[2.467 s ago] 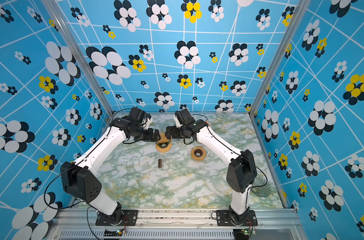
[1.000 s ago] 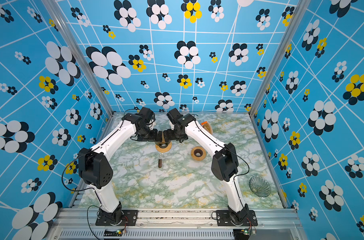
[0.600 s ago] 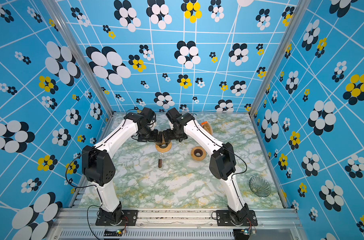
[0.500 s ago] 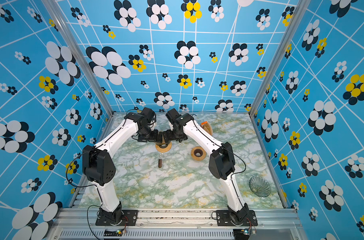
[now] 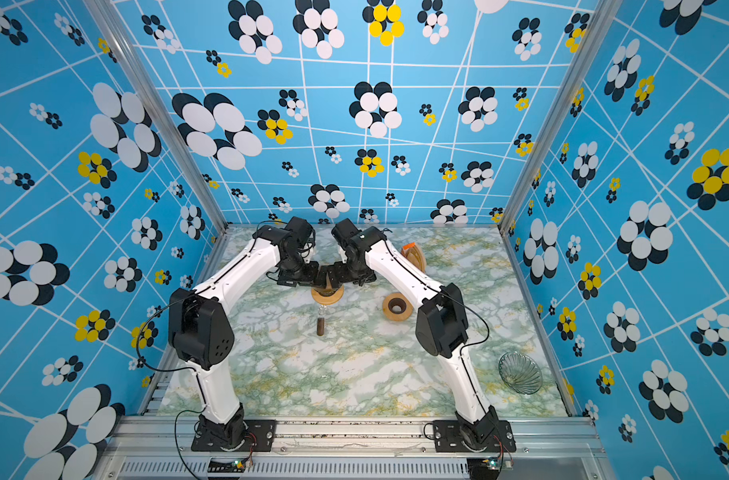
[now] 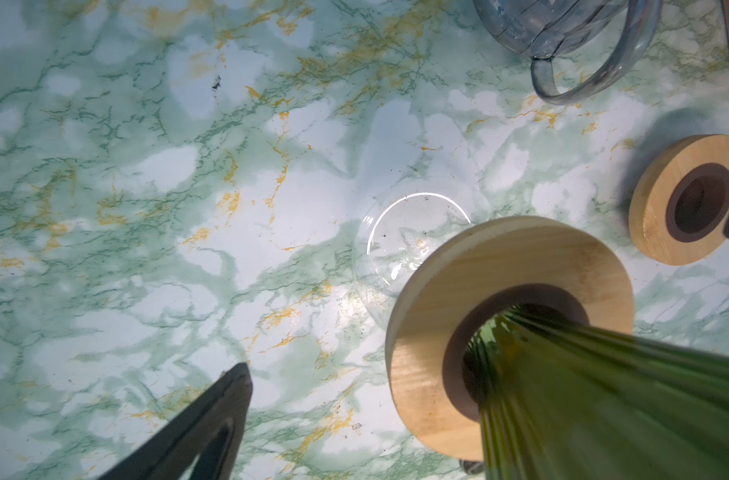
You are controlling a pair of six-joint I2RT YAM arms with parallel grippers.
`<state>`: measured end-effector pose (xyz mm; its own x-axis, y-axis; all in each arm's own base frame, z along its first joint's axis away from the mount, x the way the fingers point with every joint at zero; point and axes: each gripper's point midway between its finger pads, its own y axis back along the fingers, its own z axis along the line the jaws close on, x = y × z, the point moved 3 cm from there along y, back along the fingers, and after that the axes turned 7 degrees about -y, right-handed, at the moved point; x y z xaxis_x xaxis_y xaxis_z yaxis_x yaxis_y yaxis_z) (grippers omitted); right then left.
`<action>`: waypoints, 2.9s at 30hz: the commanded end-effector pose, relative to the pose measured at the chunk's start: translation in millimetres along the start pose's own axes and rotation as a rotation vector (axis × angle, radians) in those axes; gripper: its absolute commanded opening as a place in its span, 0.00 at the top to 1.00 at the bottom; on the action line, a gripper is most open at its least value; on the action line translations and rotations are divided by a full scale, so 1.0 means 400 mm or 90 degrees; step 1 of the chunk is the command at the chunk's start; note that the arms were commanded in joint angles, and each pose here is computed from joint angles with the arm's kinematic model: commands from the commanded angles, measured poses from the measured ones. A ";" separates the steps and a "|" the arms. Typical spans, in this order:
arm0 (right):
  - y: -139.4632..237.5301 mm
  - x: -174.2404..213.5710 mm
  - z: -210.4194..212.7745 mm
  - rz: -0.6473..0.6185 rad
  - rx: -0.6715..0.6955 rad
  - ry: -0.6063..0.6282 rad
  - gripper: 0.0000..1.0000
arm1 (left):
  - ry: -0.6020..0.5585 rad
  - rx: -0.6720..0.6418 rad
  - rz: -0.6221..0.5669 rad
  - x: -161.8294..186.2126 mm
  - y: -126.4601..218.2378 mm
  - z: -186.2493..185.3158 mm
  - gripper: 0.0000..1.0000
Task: Place the coffee filter in the dripper
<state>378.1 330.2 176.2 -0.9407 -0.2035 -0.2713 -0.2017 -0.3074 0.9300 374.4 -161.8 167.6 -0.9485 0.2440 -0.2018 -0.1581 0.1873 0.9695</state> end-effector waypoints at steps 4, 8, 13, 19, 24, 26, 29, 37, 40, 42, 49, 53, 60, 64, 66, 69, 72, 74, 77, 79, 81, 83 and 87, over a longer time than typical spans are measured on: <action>0.016 -0.011 0.019 -0.008 -0.012 0.010 0.10 | -0.005 -0.002 0.010 -0.005 -0.001 0.006 0.00; 0.036 -0.024 0.017 -0.022 -0.023 0.003 0.12 | 0.001 0.005 0.013 -0.006 -0.004 0.010 0.00; 0.028 -0.030 0.002 -0.018 -0.023 -0.007 0.13 | 0.003 0.011 0.008 -0.010 -0.002 0.012 0.00; 0.007 -0.025 0.007 0.003 -0.036 -0.001 0.13 | 0.010 0.023 0.015 -0.010 -0.010 0.015 0.00; -0.007 -0.024 0.009 0.019 -0.038 0.001 0.15 | 0.015 0.030 0.017 -0.009 -0.014 0.019 0.00; -0.011 -0.023 0.008 0.021 -0.036 0.001 0.16 | 0.017 0.031 0.016 -0.009 -0.015 0.022 0.01; -0.015 -0.022 0.005 0.023 -0.032 0.000 0.16 | 0.022 0.042 0.018 -0.006 -0.017 0.022 0.01; -0.011 -0.026 0.014 0.021 -0.038 -0.001 0.17 | 0.033 0.063 0.015 -0.003 -0.023 0.029 0.01; -0.010 -0.027 0.018 0.025 -0.036 0.002 0.17 | 0.037 0.068 0.016 -0.003 -0.026 0.031 0.02; -0.011 -0.027 0.025 0.025 -0.036 0.006 0.17 | 0.037 0.069 0.016 -0.002 -0.027 0.031 0.02; 0.008 -0.036 0.040 0.010 -0.046 0.009 0.17 | 0.049 0.094 0.018 0.000 -0.036 0.036 0.02; 0.009 -0.032 0.039 0.018 -0.042 0.013 0.17 | 0.054 0.104 0.019 -0.001 -0.036 0.040 0.02; 0.007 -0.028 0.036 0.022 -0.038 0.013 0.18 | 0.061 0.124 0.019 -0.002 -0.038 0.041 0.03; 0.017 -0.033 0.040 0.013 -0.042 0.013 0.18 | 0.063 0.140 0.017 -0.002 -0.036 0.035 0.03; 0.032 -0.037 0.044 0.004 -0.046 0.014 0.18 | 0.059 0.141 0.008 -0.008 -0.023 0.030 0.03; 0.061 -0.044 0.049 -0.011 -0.051 0.017 0.18 | 0.051 0.143 -0.007 -0.014 0.007 0.022 0.03; 0.092 -0.044 0.056 -0.023 -0.058 0.023 0.19 | 0.043 0.149 -0.021 -0.014 0.039 0.014 0.02; 0.116 -0.046 0.055 -0.033 -0.060 0.024 0.19 | 0.037 0.154 -0.028 -0.010 0.058 0.009 0.02; 0.141 -0.044 0.056 -0.042 -0.062 0.027 0.19 | 0.033 0.156 -0.030 -0.003 0.072 0.008 0.01; 0.152 -0.046 0.051 -0.047 -0.062 0.026 0.20 | 0.028 0.158 -0.038 0.001 0.090 0.004 0.01; 0.161 -0.047 0.050 -0.051 -0.067 0.025 0.21 | 0.023 0.162 -0.047 0.006 0.109 0.002 0.00; 0.172 -0.046 0.055 -0.055 -0.076 0.025 0.21 | 0.019 0.165 -0.054 0.011 0.123 -0.002 0.00; 0.204 -0.041 0.066 -0.069 -0.099 0.026 0.24 | 0.019 0.164 -0.071 0.017 0.153 0.000 0.01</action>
<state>377.8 337.3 239.6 -0.9162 -0.2000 -0.3473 -0.2384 -0.4246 0.8734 367.1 -153.1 205.9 -0.9487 0.1729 -0.2646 -0.1694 0.4287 0.8874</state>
